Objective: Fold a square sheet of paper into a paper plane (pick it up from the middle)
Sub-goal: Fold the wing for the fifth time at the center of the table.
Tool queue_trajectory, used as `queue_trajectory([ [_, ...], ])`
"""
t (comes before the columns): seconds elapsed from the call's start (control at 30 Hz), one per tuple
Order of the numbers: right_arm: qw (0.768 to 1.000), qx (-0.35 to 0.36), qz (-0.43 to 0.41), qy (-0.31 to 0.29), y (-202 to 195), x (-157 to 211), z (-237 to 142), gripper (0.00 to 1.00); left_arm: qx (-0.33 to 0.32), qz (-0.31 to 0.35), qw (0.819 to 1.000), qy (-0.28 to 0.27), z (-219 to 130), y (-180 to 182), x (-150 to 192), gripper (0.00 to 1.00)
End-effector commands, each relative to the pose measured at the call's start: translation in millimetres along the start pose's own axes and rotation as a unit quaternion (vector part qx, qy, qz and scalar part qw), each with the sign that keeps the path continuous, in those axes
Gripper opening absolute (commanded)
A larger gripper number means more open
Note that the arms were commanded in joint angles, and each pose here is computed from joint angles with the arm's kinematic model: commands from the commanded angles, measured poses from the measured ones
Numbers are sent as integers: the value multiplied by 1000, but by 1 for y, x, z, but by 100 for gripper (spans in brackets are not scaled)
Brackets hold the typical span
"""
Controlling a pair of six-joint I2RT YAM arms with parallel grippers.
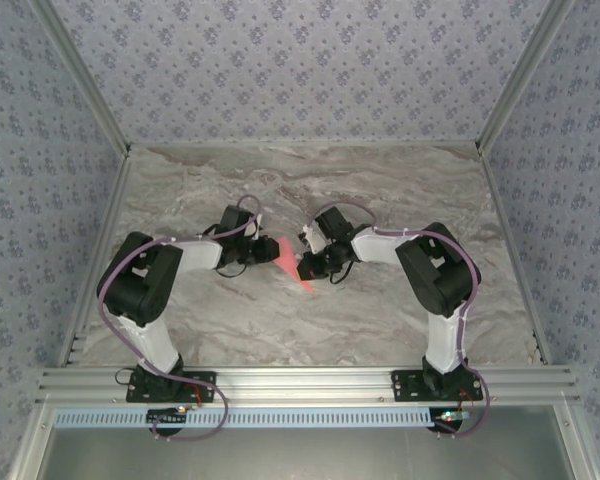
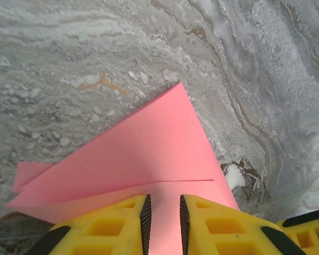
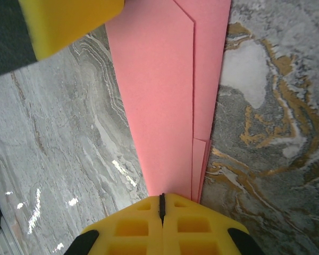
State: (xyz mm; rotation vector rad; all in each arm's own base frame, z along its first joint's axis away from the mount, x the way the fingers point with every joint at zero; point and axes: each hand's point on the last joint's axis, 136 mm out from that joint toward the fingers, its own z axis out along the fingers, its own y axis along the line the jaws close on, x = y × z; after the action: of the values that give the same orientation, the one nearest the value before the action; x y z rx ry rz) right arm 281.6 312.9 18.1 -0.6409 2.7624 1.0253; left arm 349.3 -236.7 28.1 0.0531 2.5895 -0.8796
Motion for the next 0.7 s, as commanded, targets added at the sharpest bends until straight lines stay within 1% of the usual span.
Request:
queue_trajectory([
  [0.0,992,66,57,90,-40,60,8,0,-27,4,999,-30,-7,13,-23,24],
  [0.13,996,39,55,53,-23,36,2,0,16,11,999,-48,-23,-15,-35,24],
  [0.23,999,9,52,14,-2,9,-11,0,25,20,998,-56,-32,-30,-36,24],
  [0.33,999,-9,45,-11,16,-4,-26,0,34,20,997,-60,-39,-39,-33,25],
  [0.47,999,-8,46,-7,21,3,-35,0,49,22,997,-58,-42,-53,-20,24],
  [0.67,998,-4,56,28,18,27,-27,0,71,32,996,-51,-40,-75,1,24],
])
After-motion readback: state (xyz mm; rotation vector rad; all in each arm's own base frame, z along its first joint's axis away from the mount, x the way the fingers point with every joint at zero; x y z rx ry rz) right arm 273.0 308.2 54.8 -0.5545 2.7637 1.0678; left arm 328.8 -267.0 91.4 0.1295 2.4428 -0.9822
